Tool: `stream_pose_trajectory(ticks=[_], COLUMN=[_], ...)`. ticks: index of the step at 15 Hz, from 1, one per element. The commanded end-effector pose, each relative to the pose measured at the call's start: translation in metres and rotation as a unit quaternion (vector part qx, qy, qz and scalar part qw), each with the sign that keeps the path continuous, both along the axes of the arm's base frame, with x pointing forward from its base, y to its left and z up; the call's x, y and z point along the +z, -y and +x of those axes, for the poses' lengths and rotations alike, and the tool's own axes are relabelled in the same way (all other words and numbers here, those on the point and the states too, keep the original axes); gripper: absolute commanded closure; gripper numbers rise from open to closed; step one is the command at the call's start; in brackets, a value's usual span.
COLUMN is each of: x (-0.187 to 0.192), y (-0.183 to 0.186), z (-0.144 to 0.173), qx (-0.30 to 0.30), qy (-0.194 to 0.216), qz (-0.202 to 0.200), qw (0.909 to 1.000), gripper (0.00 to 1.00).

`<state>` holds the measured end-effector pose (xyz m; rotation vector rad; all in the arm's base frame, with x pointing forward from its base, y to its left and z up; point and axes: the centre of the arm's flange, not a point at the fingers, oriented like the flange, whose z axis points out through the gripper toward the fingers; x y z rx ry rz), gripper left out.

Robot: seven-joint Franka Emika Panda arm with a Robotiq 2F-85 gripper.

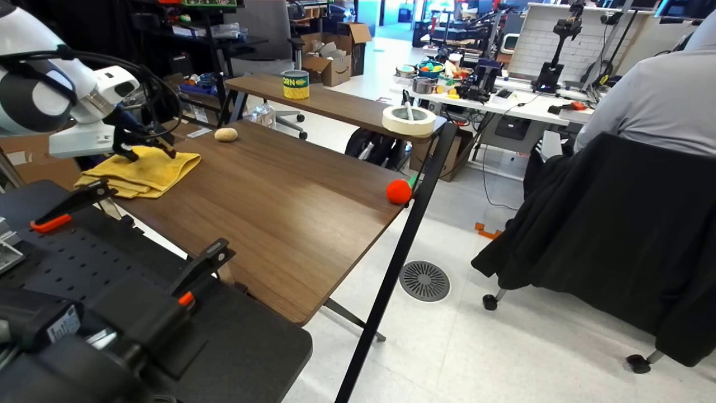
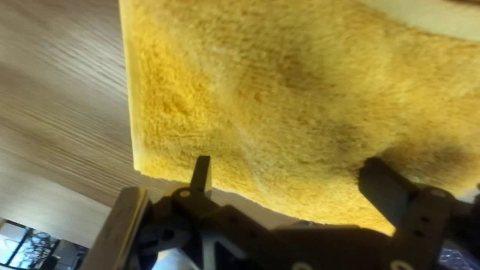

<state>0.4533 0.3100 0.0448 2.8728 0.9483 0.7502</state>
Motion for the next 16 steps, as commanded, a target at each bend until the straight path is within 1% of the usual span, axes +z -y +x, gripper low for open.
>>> stream_pose_trajectory(ticks=[1, 3, 4, 6, 7, 9, 11, 12, 13, 14, 16], x=[-0.013, -0.027, -0.038, -0.055, -0.053, -0.041, -0.032, -0.026, -0.016, -0.007, 0.020], y=[0.085, 0.140, 0.170, 0.220, 0.240, 0.271, 0.299, 0.308, 0.312, 0.313, 0.304], z=[0.045, 0.058, 0.062, 0.064, 0.067, 0.076, 0.079, 0.077, 0.071, 0.065, 0.046], qx=[-0.078, -0.126, -0.148, -0.187, -0.204, -0.237, -0.263, -0.271, -0.268, -0.259, -0.230], qy=[0.000, -0.016, -0.034, -0.043, -0.035, -0.026, -0.017, -0.016, -0.023, -0.032, -0.028], qz=[-0.015, -0.033, -0.043, -0.069, -0.072, -0.069, -0.065, -0.055, -0.042, -0.032, -0.023], qw=[0.9968, 0.9914, 0.9874, 0.9790, 0.9756, 0.9688, 0.9624, 0.9608, 0.9623, 0.9647, 0.9726], gripper=[0.00, 0.00, 0.00, 0.00, 0.00, 0.00, 0.00, 0.00, 0.00, 0.00, 0.00])
